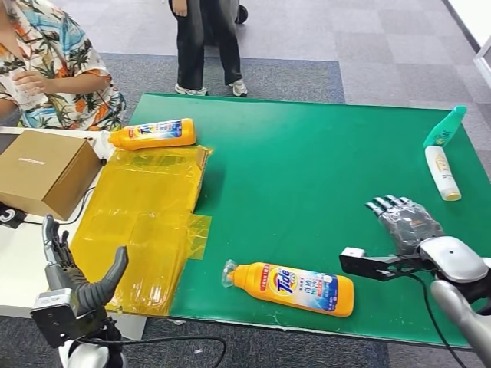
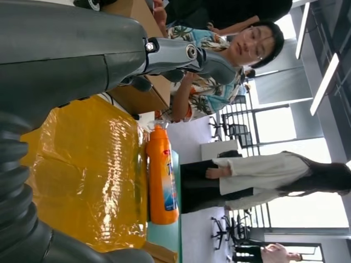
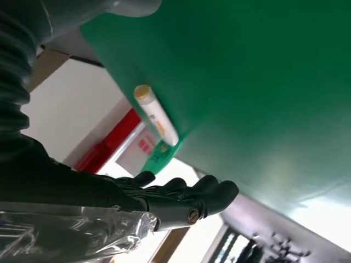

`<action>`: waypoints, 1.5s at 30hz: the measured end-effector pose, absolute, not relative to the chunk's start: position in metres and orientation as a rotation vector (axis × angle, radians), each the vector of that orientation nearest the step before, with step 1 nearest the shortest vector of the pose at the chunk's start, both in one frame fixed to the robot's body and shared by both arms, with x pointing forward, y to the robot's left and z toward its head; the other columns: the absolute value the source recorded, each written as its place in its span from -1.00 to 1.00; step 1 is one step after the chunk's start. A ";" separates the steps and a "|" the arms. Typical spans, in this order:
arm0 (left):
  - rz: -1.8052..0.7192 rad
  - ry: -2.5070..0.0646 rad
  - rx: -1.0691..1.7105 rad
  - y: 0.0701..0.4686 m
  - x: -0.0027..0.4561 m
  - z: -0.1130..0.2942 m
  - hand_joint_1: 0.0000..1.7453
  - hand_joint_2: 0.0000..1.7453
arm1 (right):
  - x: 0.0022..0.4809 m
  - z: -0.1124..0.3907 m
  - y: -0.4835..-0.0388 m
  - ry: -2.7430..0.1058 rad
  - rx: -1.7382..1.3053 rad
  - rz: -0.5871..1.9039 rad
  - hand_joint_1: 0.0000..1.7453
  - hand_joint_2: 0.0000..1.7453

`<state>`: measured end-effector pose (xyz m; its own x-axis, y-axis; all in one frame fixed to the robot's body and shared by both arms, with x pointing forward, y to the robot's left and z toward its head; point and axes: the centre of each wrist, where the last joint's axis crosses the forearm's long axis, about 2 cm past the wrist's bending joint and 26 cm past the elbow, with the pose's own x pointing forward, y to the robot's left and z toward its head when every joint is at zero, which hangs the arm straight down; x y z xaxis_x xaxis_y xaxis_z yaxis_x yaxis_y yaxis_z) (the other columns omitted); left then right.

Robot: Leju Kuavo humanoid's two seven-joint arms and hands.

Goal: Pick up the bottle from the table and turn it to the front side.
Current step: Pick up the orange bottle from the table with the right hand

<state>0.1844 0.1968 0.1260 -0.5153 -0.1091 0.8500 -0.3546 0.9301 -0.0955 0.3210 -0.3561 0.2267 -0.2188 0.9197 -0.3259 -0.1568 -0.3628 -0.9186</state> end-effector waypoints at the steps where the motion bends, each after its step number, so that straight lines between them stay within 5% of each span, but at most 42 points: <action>1: 0.322 -2.109 0.326 0.197 0.185 0.126 -1.00 1.00 | 0.323 0.233 -0.363 -1.003 -1.172 1.714 -1.00 1.00; 10: 0.337 -2.118 0.312 0.196 0.190 0.122 -1.00 1.00 | 0.337 0.294 -0.400 -1.040 -1.027 1.779 -1.00 1.00; 33: 0.317 -2.112 0.213 0.189 0.203 0.108 -1.00 1.00 | 0.331 0.416 -0.377 -0.908 -0.515 2.014 -1.00 1.00; 38: 0.308 -2.106 0.203 0.186 0.206 0.106 -1.00 1.00 | 0.332 0.397 -0.377 -0.916 -0.660 2.036 -1.00 1.00; 45: 0.301 -2.105 0.206 0.184 0.207 0.106 -1.00 1.00 | 0.330 0.307 -0.384 -0.972 -0.763 2.014 -1.00 1.00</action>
